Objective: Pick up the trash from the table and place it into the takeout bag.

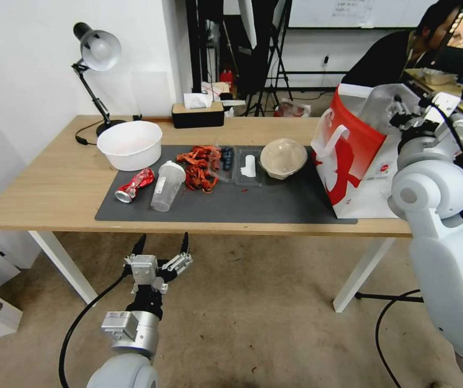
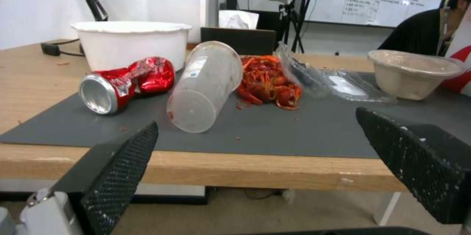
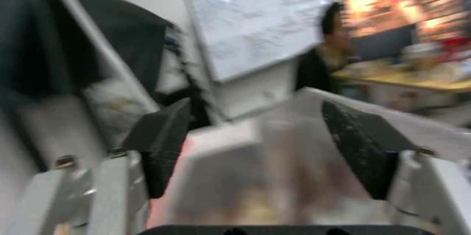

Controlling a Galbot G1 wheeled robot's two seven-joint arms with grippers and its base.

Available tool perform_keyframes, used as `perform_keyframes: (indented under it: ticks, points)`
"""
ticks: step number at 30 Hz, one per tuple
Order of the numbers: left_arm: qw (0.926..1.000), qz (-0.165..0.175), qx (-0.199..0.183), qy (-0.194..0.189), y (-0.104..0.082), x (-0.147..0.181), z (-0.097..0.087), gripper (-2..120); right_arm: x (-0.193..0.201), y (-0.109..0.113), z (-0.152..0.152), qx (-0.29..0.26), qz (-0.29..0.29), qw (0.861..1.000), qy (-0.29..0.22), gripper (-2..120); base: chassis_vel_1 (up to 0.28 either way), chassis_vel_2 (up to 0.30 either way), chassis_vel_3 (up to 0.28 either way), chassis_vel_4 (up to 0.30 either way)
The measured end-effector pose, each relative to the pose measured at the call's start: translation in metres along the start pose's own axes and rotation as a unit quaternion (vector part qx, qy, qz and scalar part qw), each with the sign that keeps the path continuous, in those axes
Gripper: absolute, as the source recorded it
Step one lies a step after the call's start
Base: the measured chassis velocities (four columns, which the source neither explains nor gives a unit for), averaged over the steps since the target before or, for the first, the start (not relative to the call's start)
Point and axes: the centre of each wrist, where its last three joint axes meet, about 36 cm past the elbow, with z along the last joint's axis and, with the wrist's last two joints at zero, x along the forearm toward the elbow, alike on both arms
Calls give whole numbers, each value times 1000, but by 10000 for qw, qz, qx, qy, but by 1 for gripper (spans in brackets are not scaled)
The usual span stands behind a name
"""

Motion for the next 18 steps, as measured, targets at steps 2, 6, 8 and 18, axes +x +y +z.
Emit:
perform_keyframes:
  ticks: [2, 6, 8, 18]
  points:
    - [10000, 0, 0, -3, 0, 0, 0, 100, 6, 1, 0, -159, -250, 9995, -75, 80, 0, 0, 0, 0]
    - [10000, 3, -1, -6, 0, 0, 0, 100, 28, -1, 8, -258, -850, 9958, -201, 94, 0, 0, 0, 0]
    - [10000, 5, -3, -5, 0, 0, 0, 100, 39, -3, 14, -196, -1032, 9943, -202, 98, 0, 0, 0, 0]
    - [10000, 6, -11, -21, 2, -1, -1, 100, 131, -13, 68, 911, -1971, 9760, -140, 100, 0, 0, 0, 0]
